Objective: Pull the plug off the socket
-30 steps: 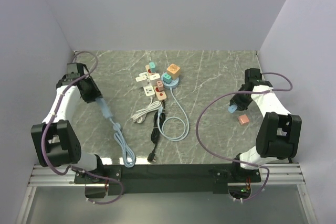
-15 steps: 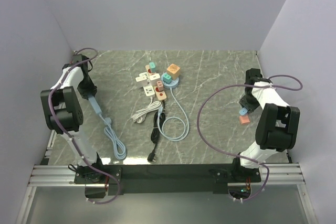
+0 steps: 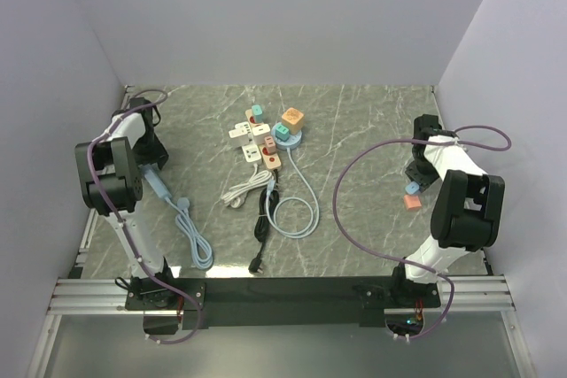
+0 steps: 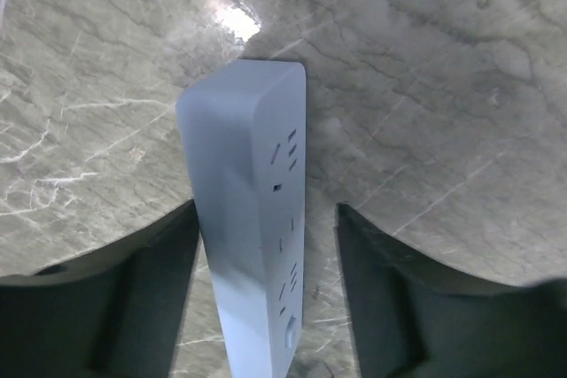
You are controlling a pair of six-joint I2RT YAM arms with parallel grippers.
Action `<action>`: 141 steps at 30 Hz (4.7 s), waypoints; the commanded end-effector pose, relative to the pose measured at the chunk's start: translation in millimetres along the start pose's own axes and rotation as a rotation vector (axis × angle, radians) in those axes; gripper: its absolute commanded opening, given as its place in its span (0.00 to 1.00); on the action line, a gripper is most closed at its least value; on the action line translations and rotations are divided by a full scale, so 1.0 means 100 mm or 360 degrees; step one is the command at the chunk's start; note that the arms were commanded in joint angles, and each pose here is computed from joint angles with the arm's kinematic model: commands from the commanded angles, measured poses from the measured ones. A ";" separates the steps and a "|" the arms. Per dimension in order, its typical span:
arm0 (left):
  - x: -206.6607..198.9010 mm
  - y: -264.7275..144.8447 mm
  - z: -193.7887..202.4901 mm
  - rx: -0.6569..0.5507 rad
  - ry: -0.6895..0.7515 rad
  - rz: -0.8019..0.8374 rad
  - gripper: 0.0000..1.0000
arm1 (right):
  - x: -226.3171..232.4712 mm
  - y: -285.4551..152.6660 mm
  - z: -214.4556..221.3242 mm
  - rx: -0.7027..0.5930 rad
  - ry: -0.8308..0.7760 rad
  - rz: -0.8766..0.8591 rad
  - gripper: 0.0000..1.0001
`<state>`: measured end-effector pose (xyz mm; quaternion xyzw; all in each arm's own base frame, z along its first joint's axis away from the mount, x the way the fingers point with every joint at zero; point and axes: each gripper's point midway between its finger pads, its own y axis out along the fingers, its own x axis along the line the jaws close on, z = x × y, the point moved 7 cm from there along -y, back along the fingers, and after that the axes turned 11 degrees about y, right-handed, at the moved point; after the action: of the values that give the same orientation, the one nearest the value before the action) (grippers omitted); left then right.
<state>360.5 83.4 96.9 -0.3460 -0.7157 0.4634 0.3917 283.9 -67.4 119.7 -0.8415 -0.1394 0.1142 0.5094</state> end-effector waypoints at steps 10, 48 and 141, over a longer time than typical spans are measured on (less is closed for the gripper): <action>0.06 -1.01 -0.10 -0.0394 -0.0076 0.0171 0.99 | 0.09 0.00 -0.10 -0.0036 0.0041 0.0006 0.61; -0.18 -0.25 1.32 0.0139 -0.0406 0.0622 0.01 | 1.55 -1.46 2.06 0.0371 -0.1710 -0.1337 0.59; -3.38 -1.80 2.60 -0.0153 0.0832 0.1602 0.00 | 0.09 -1.44 1.34 0.0273 -0.0729 -0.1167 0.53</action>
<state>280.7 -370.0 103.0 -0.7753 -0.3691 0.4335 0.2732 214.4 112.5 179.8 -0.6389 -0.5161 0.1379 0.5535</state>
